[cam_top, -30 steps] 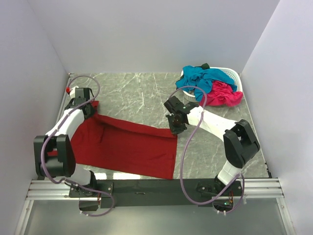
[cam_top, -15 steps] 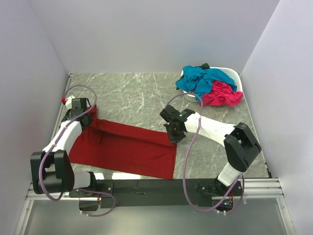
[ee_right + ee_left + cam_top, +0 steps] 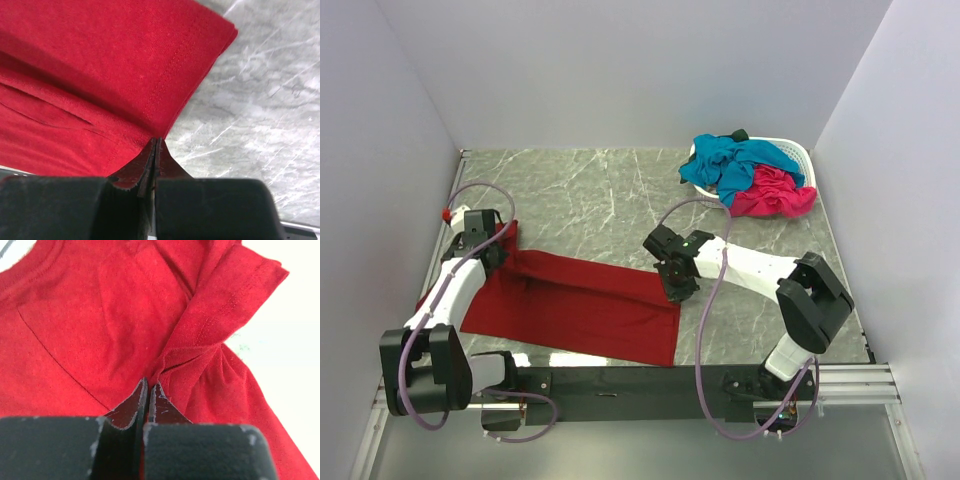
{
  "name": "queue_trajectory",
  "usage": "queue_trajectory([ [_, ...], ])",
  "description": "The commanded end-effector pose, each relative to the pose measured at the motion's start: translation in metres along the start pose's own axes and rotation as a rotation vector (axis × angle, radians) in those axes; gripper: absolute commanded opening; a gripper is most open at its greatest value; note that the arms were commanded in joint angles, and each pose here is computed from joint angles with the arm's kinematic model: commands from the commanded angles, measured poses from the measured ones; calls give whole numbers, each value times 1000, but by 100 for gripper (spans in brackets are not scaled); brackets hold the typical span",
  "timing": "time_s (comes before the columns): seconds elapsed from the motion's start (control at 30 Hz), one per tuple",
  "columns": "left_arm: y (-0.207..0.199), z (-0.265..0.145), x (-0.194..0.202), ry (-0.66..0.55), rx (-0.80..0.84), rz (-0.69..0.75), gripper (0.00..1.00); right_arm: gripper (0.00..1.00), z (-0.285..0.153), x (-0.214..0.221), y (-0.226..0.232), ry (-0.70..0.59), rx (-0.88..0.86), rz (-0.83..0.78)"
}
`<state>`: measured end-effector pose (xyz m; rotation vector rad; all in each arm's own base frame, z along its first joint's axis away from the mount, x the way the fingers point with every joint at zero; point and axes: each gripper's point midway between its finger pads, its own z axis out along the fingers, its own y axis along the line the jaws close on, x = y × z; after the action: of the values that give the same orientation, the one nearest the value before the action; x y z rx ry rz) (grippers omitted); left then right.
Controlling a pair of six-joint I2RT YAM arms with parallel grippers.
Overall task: Fold and stack the t-shirts
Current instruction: Fold the tshirt
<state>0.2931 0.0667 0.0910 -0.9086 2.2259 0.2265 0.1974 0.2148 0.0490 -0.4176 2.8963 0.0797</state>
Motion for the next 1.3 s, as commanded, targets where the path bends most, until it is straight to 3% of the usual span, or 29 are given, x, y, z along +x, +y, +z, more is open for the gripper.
queue_trajectory([
  [0.0, 5, -5, 8, 22, -7, -35, 1, 0, -8, 8, -4, -12, 21, -1],
  [0.07, 7, -7, 9, 24, -11, -44, 4, 3, -8, 10, -4, -8, 21, 0],
  [0.1, 8, -7, 9, 27, -14, -50, 16, 9, -7, 13, -3, -2, 20, -2],
  [0.13, 8, -10, 7, 25, -11, -57, 24, 21, -8, 13, -4, -2, 24, -1],
  [0.2, 11, -13, 8, 34, -16, -65, 33, 30, -12, 14, -6, -7, 31, 0],
  [0.23, 10, -17, 5, 22, -7, -73, 47, 36, -15, 13, -7, -12, 33, 0],
  [0.33, 13, -27, -3, 1, -6, -79, 64, 41, -31, 9, -8, -44, 25, 5],
  [0.43, 11, -36, -18, -43, 8, -88, 70, 45, -45, 2, -6, -82, 7, 9],
  [0.6, -15, -30, -44, -70, 70, -105, 71, 45, -43, -19, 9, -114, -34, -2],
  [0.83, -54, 12, -78, -58, 80, -40, 70, 44, -35, -49, 36, -142, -94, -15],
  [0.97, -80, 25, -84, -40, 159, -12, 68, 43, -34, -61, 48, -150, -130, -20],
  [1.27, -101, 51, -78, 24, 162, 86, 70, 43, -19, -57, 52, -117, -142, -33],
])
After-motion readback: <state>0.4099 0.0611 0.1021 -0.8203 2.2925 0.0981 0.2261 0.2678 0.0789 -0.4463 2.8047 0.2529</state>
